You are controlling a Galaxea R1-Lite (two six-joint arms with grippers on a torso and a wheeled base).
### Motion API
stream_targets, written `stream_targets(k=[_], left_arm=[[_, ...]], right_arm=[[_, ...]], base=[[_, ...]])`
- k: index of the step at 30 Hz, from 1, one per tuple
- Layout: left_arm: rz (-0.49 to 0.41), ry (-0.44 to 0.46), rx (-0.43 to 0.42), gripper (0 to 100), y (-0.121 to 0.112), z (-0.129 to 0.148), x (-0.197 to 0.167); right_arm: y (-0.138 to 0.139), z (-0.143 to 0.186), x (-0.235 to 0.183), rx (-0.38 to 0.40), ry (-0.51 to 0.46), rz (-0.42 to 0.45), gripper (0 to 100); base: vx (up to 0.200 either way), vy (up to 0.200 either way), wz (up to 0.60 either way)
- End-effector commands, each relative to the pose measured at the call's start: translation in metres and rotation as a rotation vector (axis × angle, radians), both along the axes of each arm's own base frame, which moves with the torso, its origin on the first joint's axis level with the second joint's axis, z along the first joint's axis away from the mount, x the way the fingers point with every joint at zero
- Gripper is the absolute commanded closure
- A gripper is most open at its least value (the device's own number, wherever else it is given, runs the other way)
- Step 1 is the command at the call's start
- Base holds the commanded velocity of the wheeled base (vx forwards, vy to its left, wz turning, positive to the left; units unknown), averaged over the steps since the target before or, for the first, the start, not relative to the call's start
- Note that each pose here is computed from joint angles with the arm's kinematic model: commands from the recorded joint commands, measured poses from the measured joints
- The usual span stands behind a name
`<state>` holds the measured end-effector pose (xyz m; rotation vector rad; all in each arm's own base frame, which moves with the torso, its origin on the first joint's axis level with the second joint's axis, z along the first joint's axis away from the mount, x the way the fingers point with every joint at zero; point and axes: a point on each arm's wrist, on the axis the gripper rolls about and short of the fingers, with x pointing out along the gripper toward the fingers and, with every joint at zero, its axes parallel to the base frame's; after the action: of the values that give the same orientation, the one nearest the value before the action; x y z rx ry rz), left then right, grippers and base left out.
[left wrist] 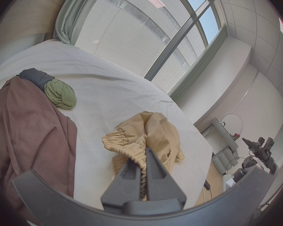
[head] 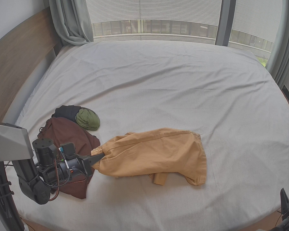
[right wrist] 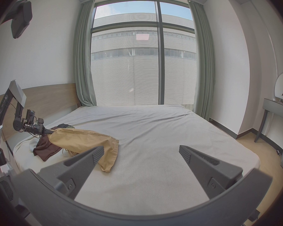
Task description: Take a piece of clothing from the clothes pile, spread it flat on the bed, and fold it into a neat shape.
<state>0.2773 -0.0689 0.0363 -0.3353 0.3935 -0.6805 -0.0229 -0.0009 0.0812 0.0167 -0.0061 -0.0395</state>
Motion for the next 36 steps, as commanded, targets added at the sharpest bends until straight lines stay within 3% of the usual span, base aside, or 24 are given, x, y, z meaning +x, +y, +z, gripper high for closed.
stream_targets(k=[1,4,6,9,15,17,21,27,34,36], left_arm=[[-0.004,-0.001,0.0,100,-0.001,0.0,0.0],[-0.002,-0.01,-0.003,100,-0.001,0.003,-0.001],[-0.004,-0.017,-0.005,100,-0.001,0.005,-0.001],[-0.004,-0.023,-0.006,100,-0.001,0.006,0.0],[0.0,-0.051,-0.01,100,0.0,0.012,0.002],[-0.001,-0.054,-0.012,100,0.0,0.013,0.002],[-0.006,-0.061,-0.019,100,0.001,0.016,0.003],[-0.005,-0.074,-0.019,100,0.0,0.016,0.007],[0.008,-0.1,-0.027,100,-0.001,0.02,0.014],[0.015,-0.109,-0.032,100,0.001,0.022,0.017]], right_arm=[[0.0,-0.005,0.0,0.005,0.006,-0.003,0],[-0.001,0.012,-0.003,0.022,-0.121,-0.027,0],[-0.001,0.05,-0.013,0.026,-0.268,-0.034,0],[-0.001,0.08,-0.011,0.031,-0.219,0.01,0],[0.002,0.113,0.027,0.046,-0.039,0.211,0],[0.005,0.126,0.04,0.074,-0.028,0.26,0],[0.012,0.166,0.071,0.114,-0.061,0.269,0],[0.022,0.197,0.113,0.119,-0.063,0.276,0],[0.034,0.191,0.159,0.148,-0.028,0.288,0],[0.038,0.182,0.174,0.212,0.012,0.312,0]], base=[[0.0,0.0,0.0],[0.0,0.0,0.0],[0.0,0.0,0.0],[0.0,0.0,0.0],[0.0,0.0,0.0],[0.0,0.0,0.0],[0.0,0.0,0.0],[0.0,0.0,0.0],[0.0,0.0,0.0],[0.0,0.0,0.0]])
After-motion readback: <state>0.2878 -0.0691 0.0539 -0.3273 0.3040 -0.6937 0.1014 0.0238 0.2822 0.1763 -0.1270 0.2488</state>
